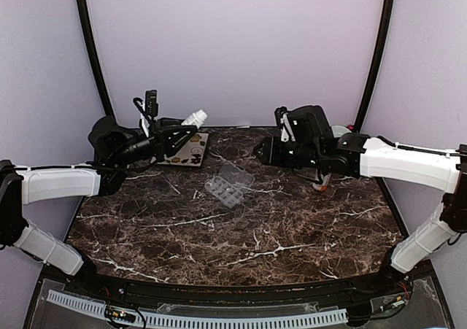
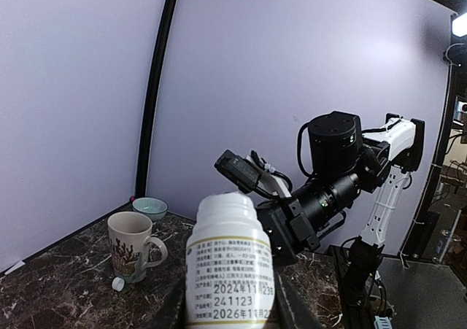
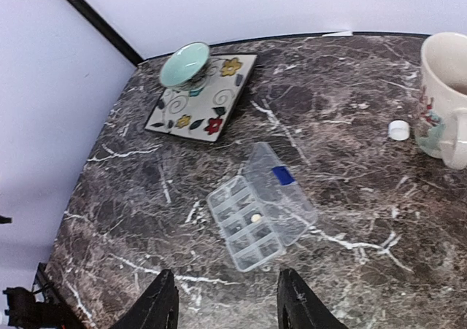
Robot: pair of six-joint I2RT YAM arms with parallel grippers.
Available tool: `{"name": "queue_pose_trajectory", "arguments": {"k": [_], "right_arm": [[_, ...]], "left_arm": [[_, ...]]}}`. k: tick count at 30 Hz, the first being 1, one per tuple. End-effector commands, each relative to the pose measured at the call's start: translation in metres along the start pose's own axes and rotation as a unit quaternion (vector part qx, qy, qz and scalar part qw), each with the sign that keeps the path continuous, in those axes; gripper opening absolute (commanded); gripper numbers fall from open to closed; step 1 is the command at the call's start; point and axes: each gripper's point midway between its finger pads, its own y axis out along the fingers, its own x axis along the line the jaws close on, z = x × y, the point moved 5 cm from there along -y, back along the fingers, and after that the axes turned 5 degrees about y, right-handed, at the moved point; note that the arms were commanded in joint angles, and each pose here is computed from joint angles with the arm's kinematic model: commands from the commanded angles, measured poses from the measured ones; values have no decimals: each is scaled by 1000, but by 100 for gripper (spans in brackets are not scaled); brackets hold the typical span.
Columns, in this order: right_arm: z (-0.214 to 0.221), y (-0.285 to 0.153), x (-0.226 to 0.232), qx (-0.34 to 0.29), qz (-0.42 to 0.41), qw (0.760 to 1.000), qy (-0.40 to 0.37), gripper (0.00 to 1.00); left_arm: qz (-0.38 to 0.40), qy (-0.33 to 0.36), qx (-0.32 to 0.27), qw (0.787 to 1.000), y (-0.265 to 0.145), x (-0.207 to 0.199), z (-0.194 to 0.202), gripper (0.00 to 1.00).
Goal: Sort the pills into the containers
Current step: Move the lid of the pill bottle to the center of the board.
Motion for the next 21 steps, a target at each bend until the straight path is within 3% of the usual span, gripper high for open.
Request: {"name": "queue_pose_trajectory", "arguments": {"k": [1,10,21], "right_arm": [[-8,12,-30,-5,76,997,-16,48],[-32,60,-61,10,153,987,-50,57],[-80,137,-105,53,236,967,-79,57]], "left_arm": [[6,19,-28,999,-5,-6,-15,0],[2,21,-26,999,-6,-5,-11,0],[-3,14,-38,999,-9,0,-6,0]]}}
